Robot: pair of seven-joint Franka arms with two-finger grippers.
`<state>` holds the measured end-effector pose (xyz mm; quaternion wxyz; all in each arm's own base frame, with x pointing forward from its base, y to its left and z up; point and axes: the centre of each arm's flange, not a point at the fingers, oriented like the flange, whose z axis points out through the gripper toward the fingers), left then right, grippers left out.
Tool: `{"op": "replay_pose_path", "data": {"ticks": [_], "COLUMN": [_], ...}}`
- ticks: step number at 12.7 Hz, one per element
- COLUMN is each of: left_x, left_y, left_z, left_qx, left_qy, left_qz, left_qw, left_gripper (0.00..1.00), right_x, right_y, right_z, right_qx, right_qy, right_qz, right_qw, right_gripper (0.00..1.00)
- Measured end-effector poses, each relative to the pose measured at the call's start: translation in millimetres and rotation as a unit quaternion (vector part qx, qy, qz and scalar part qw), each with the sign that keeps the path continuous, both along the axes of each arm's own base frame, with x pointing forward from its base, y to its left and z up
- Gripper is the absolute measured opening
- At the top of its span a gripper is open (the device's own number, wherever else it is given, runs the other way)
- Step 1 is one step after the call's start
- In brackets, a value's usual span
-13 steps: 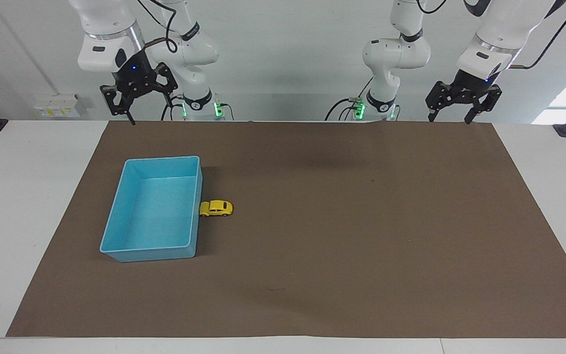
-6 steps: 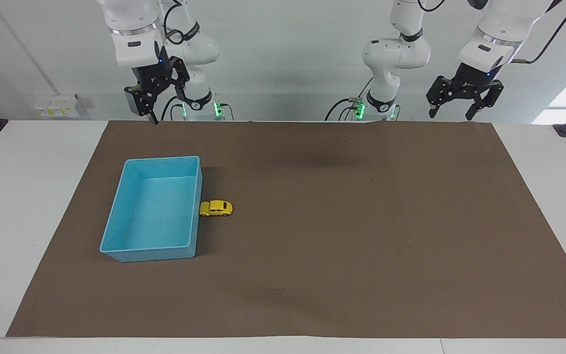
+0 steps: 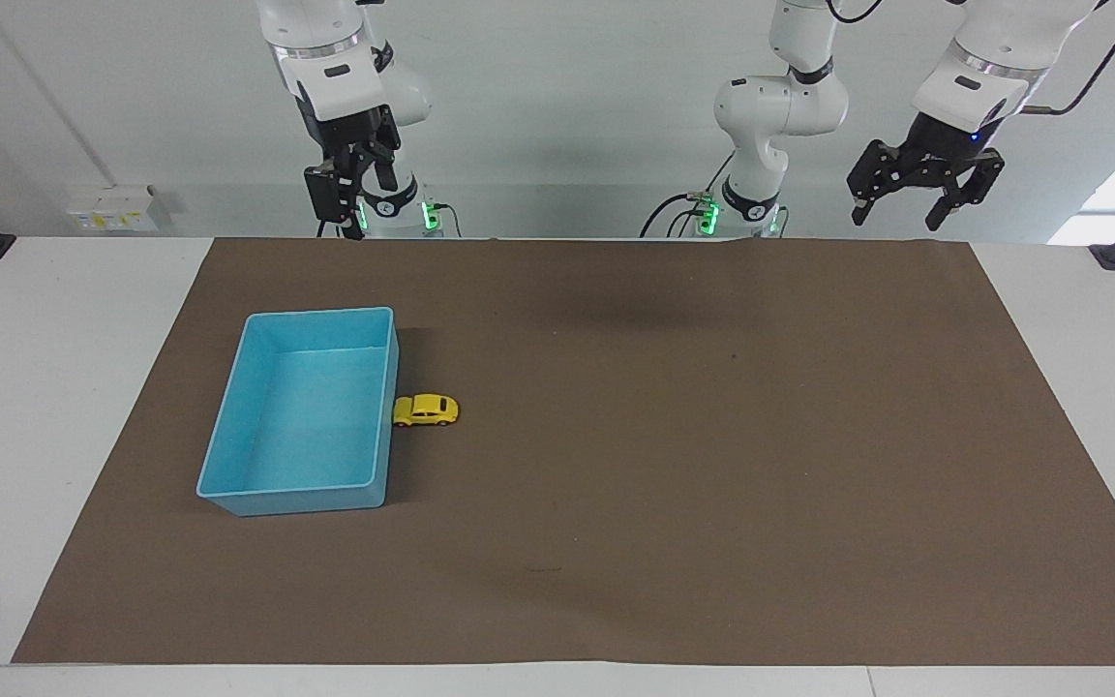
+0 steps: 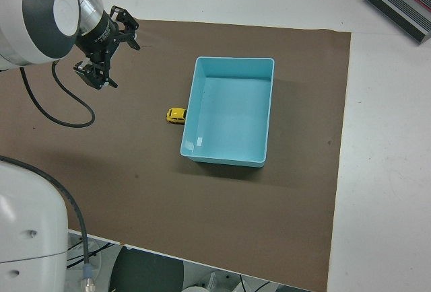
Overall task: Wind up and store yellow beetle car
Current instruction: 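Move the right gripper over the light-blue box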
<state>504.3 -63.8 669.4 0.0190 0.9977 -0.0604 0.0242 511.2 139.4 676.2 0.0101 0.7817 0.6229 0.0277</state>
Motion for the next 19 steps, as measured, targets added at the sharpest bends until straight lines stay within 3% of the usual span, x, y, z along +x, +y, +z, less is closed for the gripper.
{"op": "replay_pose_path", "data": {"ticks": [4, 8, 19], "left_x": [0, 0, 0], "left_y": [-2, 0, 9], "left_z": [0, 0, -1], "left_qx": [0.0, 0.0, 0.0], "left_qy": [0.001, 0.002, 0.01], "left_qz": [-0.002, 0.0, 0.008], "left_qw": [1.0, 1.0, 1.0], "left_gripper": [1.0, 1.0, 1.0], "right_x": [0.1, 1.2, 19.9], "right_y": [4, 4, 2], "right_z": [-5, -20, -71], "right_qx": [-0.005, -0.009, -0.009], "right_qy": [0.003, 0.017, 0.033], "right_qz": [0.096, 0.148, 0.175], "right_qw": [0.995, 0.989, 0.984], "right_gripper": [1.0, 1.0, 1.0]}}
